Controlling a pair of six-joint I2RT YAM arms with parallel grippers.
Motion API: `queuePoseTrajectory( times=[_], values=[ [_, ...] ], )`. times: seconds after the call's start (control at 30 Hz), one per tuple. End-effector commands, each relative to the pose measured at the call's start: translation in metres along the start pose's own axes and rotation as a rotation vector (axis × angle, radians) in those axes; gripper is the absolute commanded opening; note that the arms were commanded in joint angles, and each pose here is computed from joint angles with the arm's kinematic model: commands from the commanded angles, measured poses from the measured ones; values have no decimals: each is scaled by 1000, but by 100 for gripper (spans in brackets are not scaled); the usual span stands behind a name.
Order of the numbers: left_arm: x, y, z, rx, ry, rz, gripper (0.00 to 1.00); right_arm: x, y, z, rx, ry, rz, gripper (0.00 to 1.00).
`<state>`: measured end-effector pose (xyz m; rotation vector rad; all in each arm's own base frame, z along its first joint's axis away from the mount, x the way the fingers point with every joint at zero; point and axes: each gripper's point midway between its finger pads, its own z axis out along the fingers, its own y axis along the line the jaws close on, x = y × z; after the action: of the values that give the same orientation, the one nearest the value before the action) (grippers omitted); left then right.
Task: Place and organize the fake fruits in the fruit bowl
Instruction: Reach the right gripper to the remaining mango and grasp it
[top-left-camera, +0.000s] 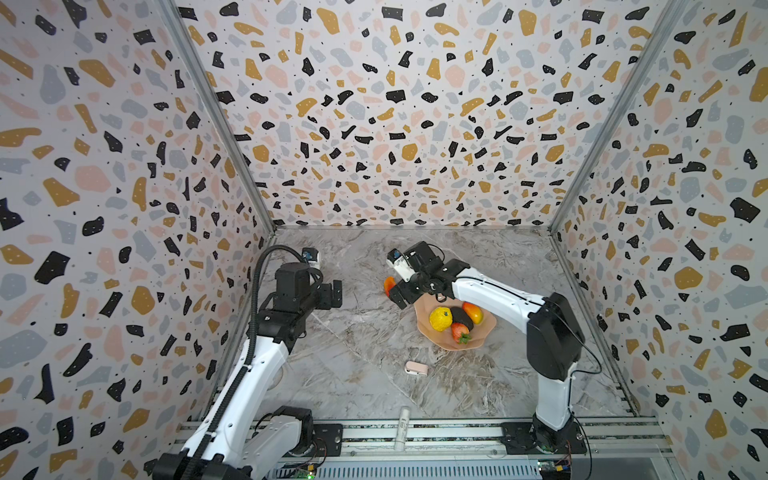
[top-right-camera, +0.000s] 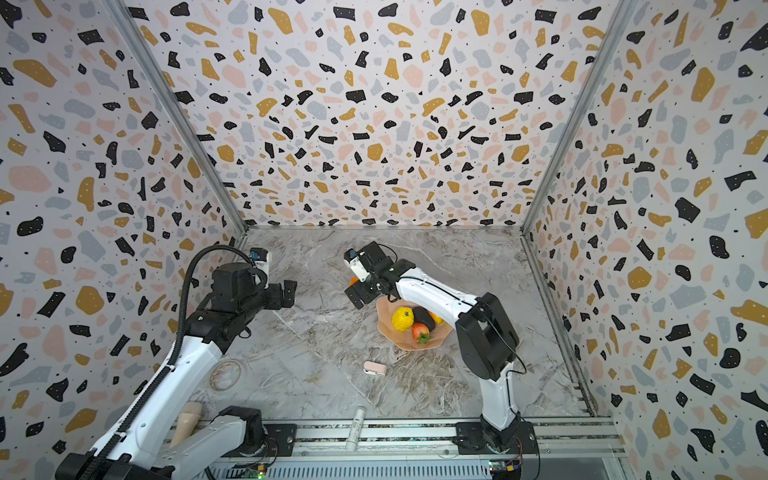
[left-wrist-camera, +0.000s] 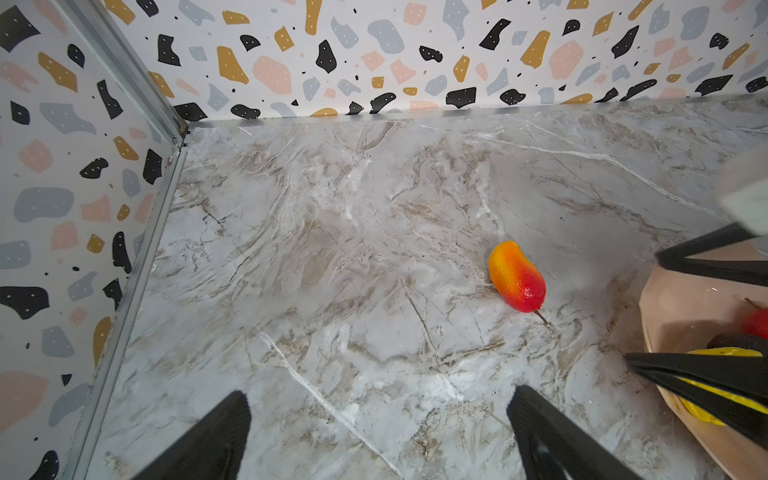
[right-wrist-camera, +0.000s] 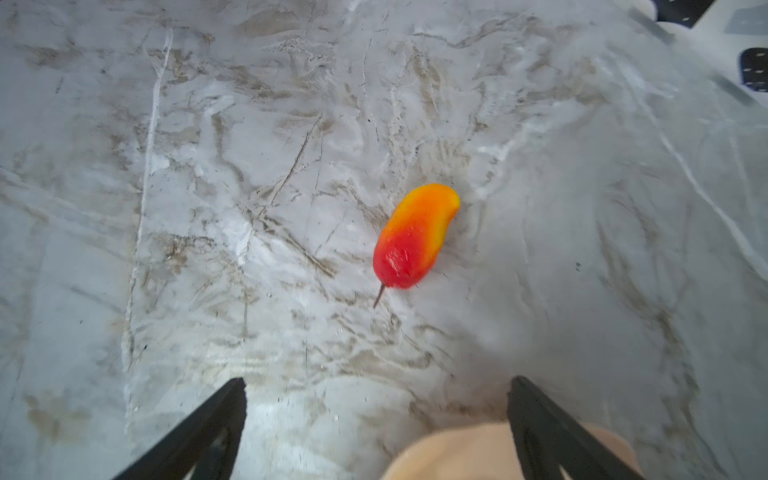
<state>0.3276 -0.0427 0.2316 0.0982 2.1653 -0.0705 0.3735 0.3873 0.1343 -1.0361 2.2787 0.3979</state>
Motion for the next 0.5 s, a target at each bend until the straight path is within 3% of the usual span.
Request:
queuePoseTrajectory(
  times=[0.0,0.13,0.3,0.37,0.47],
  values=[
    [-7,-1,-2,0,-37,4,99,-22,-17,20,77,-34,46,99],
    [-7,-1,-1,2,-34,8,100,-28,-27,56,109,-41,91,100],
    [-5,0,0,-3,-34,10,100,-30,-31,84,116,-47,125,90],
    [-6,0,0,-7,-35,10,100,-29,-33,91,125,-43,133,84],
    [-7,1,-1,-12,-39,11,100,-27,-33,95,127,-39,137,65]
  ],
)
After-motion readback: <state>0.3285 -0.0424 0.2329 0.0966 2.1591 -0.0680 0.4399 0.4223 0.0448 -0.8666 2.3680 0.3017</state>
